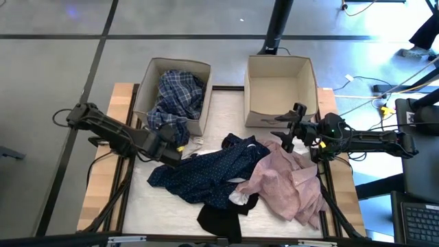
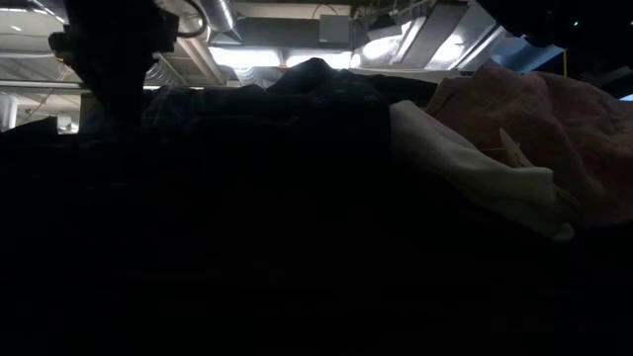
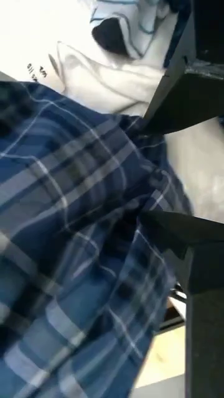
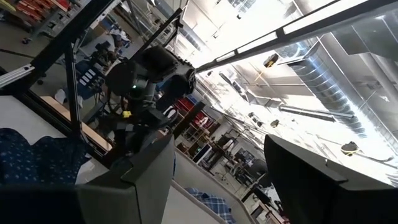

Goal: Sort clothes
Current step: Put the blue checkered into the left laundry organizer

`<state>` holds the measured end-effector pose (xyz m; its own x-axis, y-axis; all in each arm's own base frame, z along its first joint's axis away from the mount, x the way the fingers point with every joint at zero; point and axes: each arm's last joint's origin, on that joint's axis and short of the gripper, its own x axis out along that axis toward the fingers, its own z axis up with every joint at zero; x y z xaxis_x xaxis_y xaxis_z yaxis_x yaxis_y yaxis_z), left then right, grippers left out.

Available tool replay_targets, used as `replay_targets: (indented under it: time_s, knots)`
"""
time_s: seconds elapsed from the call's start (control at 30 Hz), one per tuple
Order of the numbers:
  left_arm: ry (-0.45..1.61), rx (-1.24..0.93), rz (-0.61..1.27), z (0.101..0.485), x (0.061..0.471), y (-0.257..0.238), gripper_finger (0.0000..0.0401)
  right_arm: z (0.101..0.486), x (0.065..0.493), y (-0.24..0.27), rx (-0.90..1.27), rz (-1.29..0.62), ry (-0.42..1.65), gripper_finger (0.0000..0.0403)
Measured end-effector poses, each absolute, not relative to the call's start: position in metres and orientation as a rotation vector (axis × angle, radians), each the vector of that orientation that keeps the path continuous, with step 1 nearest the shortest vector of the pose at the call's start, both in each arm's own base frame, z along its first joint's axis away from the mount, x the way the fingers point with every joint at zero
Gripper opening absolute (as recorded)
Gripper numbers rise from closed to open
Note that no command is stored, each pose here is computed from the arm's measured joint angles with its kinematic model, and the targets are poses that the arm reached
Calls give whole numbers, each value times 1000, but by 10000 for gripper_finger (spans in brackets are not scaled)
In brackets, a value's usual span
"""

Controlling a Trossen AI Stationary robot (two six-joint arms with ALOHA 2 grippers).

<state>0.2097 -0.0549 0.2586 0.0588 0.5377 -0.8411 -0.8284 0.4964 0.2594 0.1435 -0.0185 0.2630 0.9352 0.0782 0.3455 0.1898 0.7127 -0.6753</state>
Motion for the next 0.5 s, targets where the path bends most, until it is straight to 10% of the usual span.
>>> replay_targets:
  time_s: [0.5]
  knots:
    - [998,-196,1098,227,214,-34,148,263,144,-19,-780,-63,-363,250]
